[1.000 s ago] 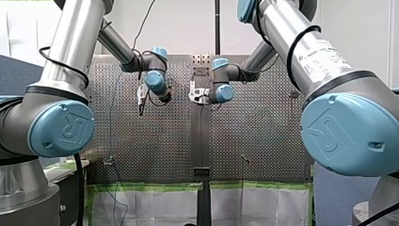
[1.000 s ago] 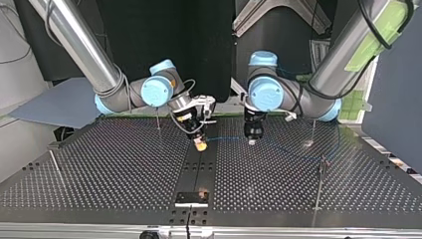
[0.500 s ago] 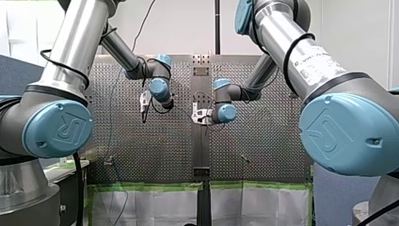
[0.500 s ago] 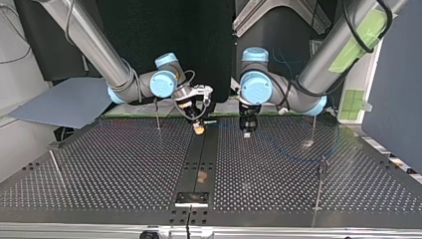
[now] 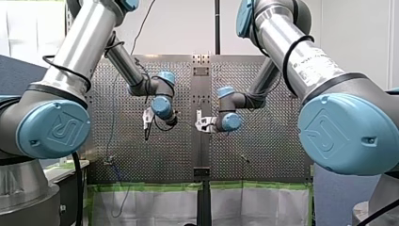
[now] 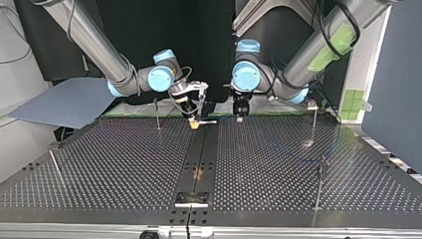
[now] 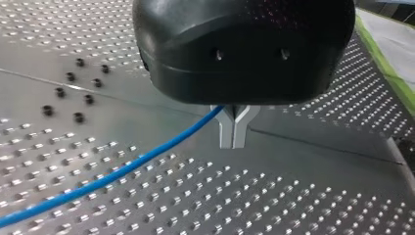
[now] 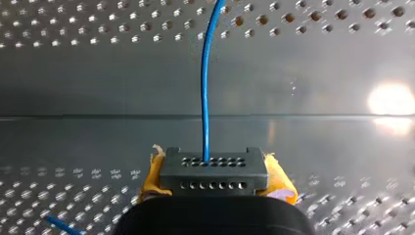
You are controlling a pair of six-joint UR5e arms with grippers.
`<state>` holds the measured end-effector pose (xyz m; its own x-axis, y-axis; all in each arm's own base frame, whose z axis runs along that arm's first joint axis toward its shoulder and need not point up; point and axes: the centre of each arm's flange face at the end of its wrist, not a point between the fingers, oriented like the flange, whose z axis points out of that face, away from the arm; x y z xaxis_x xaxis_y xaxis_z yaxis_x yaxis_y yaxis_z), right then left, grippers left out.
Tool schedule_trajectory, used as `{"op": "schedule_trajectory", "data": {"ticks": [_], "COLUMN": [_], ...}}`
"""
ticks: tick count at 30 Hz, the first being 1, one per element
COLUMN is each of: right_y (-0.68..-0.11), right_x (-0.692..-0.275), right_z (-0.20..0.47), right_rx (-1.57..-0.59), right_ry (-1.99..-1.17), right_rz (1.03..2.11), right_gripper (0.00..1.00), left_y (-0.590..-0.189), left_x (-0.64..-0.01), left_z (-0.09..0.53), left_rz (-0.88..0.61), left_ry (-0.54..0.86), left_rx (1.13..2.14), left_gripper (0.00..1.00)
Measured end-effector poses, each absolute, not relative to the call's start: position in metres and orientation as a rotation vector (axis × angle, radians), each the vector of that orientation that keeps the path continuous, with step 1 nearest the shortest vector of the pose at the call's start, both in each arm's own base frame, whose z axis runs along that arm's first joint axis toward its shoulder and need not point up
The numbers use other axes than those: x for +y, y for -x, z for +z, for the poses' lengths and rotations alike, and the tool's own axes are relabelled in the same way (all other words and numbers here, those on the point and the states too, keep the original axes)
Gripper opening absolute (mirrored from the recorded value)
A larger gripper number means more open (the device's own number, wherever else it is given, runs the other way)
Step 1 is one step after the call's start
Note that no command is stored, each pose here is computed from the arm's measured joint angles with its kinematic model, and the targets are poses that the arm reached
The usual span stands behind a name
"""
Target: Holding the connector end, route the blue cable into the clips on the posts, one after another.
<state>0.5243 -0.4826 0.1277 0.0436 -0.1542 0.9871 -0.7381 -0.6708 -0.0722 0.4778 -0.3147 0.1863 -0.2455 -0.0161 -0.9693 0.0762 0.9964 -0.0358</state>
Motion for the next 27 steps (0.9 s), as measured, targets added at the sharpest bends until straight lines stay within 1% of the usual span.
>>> {"op": "schedule_trajectory", "data": {"ticks": [7,15,27], "right_y": [-0.511,-0.494,-0.467], "right_x": [-0.474,-0.464,-0.463], "right_z": [0.103,0.056,0.031], "right_rx": [-0.894,-0.895,-0.926], "right_ry": [-1.866,-1.903,-1.855], "right_rz": [1.652,1.587,1.574], "right_gripper": [0.0,0.0,0.0], "left_y": [-0.478,-0.474,-0.457], "left_x": [-0.327,-0.346,-0.366], "left_z": [0.17,0.136,0.074], "left_rz": [-0.124,-0.159,-0.165], "left_ry": [-0.032,-0.036,-0.071], "left_rx": [1.792,1.786,1.823], "left_gripper": [0.0,0.0,0.0]}}
